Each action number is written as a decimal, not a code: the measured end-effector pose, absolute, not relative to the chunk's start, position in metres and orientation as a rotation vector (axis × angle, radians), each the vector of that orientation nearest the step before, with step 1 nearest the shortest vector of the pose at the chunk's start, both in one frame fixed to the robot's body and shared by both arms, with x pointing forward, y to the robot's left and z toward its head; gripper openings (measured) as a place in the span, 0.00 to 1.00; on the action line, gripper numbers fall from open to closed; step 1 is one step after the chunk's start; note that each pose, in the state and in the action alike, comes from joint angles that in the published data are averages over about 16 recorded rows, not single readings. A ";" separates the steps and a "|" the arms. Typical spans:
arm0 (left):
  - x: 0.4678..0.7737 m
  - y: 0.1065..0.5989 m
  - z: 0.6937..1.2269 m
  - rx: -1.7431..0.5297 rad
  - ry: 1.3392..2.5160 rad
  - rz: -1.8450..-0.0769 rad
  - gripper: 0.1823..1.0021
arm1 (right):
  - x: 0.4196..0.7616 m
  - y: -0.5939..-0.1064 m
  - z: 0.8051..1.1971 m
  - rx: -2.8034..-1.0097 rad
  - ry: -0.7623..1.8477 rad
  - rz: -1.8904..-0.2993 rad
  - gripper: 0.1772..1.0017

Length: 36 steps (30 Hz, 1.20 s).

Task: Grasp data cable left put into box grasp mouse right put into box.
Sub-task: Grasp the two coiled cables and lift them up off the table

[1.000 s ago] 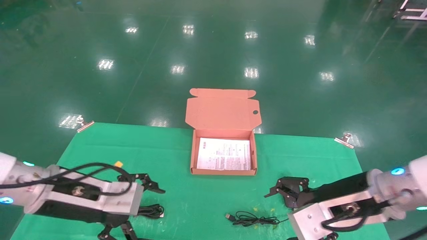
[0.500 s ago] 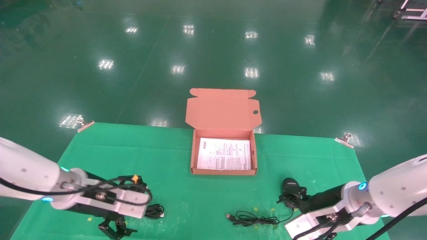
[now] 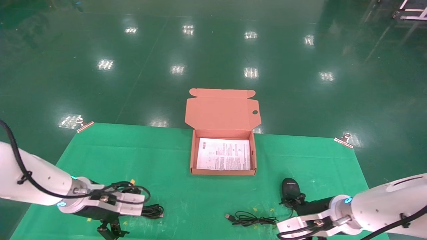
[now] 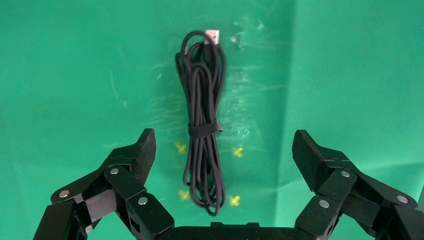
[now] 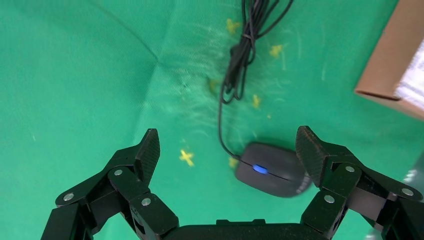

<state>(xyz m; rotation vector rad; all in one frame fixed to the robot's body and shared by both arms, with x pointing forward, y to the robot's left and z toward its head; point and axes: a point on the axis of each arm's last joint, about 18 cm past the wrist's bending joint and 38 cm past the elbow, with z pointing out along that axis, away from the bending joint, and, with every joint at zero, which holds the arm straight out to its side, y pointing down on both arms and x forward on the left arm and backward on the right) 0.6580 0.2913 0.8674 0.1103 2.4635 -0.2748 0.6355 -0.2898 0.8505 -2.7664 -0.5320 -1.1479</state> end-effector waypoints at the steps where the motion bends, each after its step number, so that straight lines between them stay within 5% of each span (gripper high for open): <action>1: 0.661 0.293 0.866 0.090 2.467 -0.286 1.00 | 0.637 -0.289 0.848 -2.762 -0.510 -1.143 1.00; 36: 0.708 0.318 0.835 -0.151 2.463 -0.389 0.97 | 0.683 -0.278 0.800 -2.723 -0.278 -1.081 0.98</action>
